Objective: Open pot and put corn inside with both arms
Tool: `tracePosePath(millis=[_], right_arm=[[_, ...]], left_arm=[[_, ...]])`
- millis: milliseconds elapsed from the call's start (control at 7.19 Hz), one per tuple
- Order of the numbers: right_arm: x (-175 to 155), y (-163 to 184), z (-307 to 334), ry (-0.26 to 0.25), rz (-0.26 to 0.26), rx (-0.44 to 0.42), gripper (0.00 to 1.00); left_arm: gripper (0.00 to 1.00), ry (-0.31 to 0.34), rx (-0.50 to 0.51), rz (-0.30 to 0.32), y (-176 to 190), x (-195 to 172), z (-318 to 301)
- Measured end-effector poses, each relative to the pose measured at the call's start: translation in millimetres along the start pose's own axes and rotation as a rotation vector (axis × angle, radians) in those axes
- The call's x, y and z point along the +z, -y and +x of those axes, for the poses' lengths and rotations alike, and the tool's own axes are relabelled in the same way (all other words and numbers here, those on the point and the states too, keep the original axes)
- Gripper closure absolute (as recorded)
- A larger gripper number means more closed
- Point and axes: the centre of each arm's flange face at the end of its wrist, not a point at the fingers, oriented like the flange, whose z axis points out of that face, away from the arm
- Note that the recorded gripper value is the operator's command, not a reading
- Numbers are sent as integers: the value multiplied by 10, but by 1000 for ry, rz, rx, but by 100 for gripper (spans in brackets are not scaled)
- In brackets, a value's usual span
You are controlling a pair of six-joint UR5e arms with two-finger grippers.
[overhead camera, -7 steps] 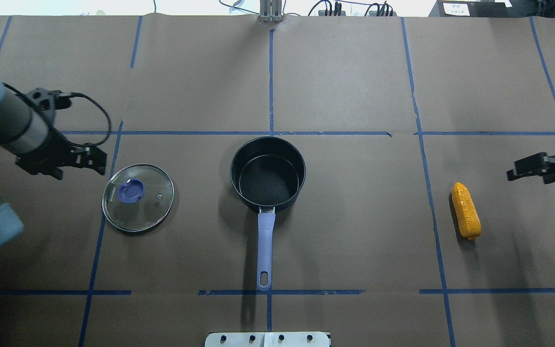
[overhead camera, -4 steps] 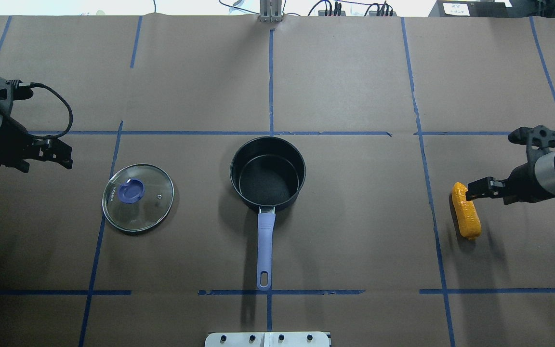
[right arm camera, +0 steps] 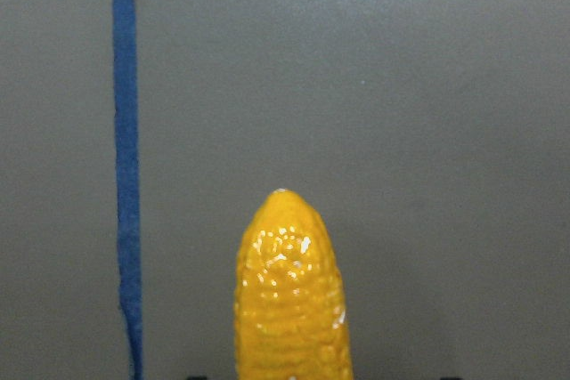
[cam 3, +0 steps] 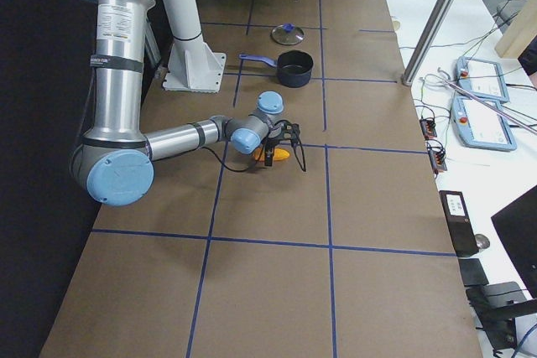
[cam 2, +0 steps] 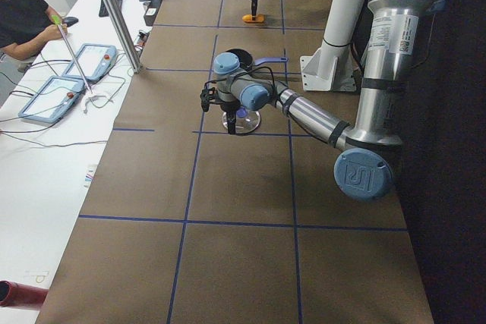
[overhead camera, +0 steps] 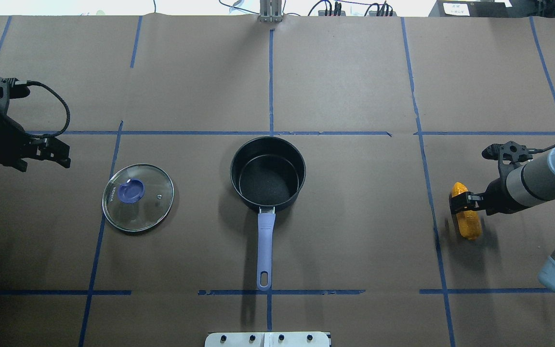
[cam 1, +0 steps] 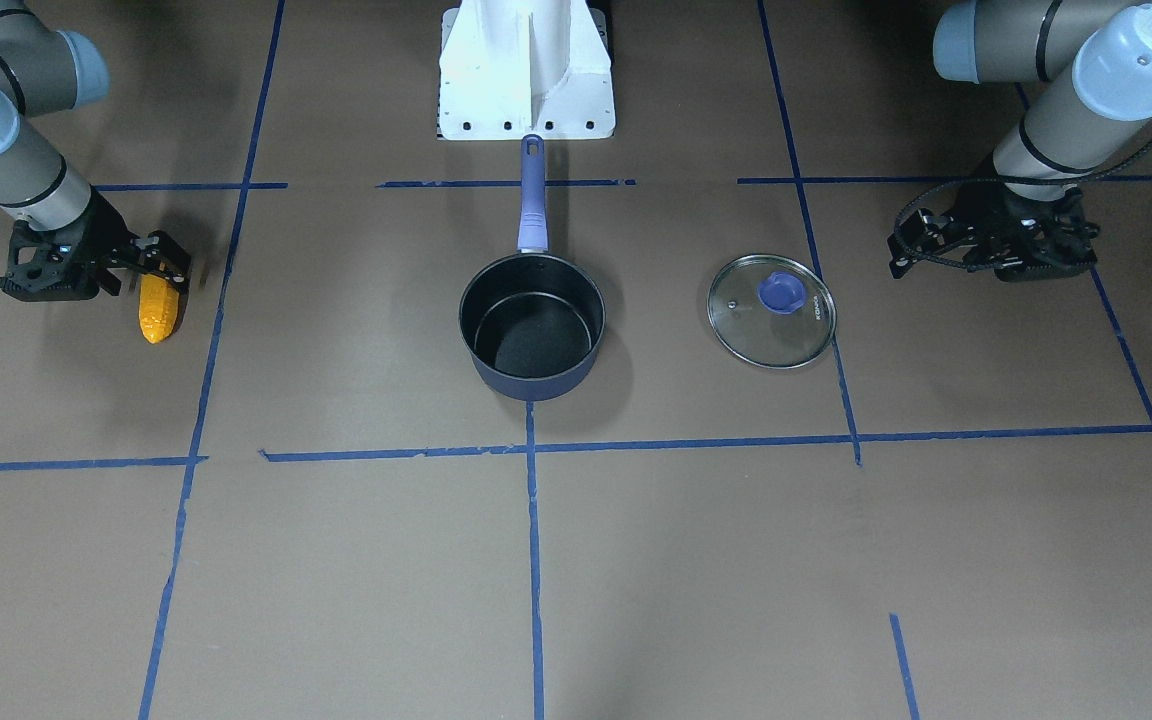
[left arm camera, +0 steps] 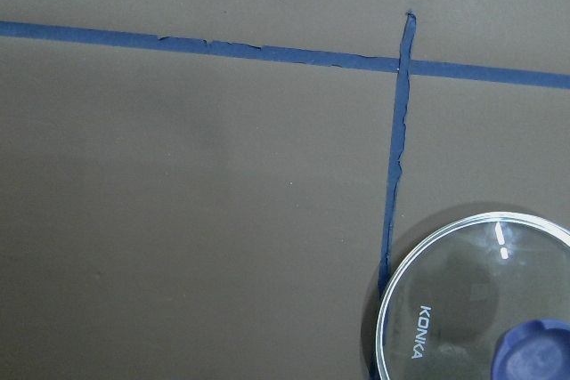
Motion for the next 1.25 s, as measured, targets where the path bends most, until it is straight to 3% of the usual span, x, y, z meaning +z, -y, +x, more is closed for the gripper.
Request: tracePosePath(millis=[139,557,696,974,1252], right_arm=[[27,6,-13,-1,-3,-2,100],[-36,15,-136,21,1,-24,100],[-178,31,-378,67,0,-50,100],[-638,203,-1438,186,-36,-37,100],[-942,555,-2829,240,-56,88,99]], left_arm=[[0,0,-2,0,-4,-1,-5],[0,2,-4,-2,-19,0,-27],[0,2,-4,-1,-22,-9,-27],[0,2,-6,0,-26,-19,-37],[0,3,-8,1,-40,-31,-59]])
